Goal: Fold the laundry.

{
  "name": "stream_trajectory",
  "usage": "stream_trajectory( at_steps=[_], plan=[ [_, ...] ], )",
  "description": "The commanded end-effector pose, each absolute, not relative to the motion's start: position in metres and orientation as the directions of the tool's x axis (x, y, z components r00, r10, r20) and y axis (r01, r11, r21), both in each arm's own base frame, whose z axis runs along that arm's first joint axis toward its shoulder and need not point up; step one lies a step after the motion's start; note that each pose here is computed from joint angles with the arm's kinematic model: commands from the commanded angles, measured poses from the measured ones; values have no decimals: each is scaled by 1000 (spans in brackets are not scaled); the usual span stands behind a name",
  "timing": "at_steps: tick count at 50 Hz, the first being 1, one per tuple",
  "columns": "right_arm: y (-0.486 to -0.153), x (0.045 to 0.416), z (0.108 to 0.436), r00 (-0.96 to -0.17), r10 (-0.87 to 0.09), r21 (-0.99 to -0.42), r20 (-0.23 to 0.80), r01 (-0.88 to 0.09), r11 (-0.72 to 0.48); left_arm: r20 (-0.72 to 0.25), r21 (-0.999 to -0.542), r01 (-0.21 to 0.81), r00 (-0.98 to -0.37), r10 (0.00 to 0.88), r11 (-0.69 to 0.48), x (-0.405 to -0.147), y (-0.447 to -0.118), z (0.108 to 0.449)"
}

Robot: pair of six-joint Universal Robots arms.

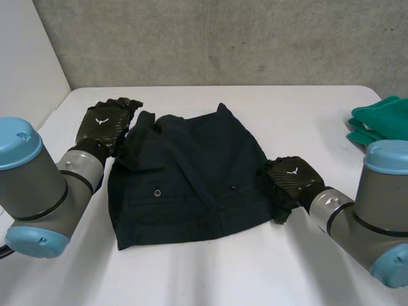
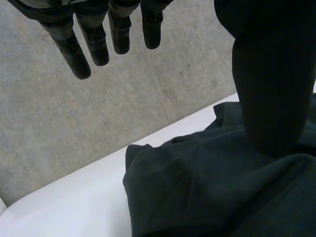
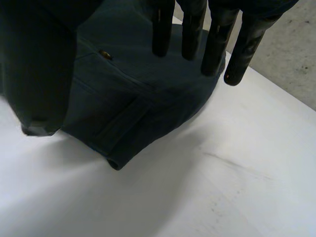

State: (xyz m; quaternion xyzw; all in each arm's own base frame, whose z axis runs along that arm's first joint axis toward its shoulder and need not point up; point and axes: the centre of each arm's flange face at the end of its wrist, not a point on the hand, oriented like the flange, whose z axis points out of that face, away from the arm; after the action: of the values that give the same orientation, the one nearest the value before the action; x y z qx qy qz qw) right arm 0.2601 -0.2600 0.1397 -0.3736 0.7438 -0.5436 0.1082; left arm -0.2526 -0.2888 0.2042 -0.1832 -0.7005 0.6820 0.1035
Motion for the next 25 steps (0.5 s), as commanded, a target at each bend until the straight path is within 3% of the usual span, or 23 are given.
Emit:
stream_trajectory(
  at_steps=[1,11,25],
  plan=[
    [-270,268,130,-688,-677,-892,262,-440,101,-105,-993,116,-910,401,4,-254,-288,202],
    [-281,275,116,-681,-682,-886,266,-451,105,-104,-993,118,-909,404,8,-254,-286,200],
    [-284,266,143,-697,-658,-894,286,-441,78,-104,-993,118,-916,387,10,-249,-291,199]
  ],
)
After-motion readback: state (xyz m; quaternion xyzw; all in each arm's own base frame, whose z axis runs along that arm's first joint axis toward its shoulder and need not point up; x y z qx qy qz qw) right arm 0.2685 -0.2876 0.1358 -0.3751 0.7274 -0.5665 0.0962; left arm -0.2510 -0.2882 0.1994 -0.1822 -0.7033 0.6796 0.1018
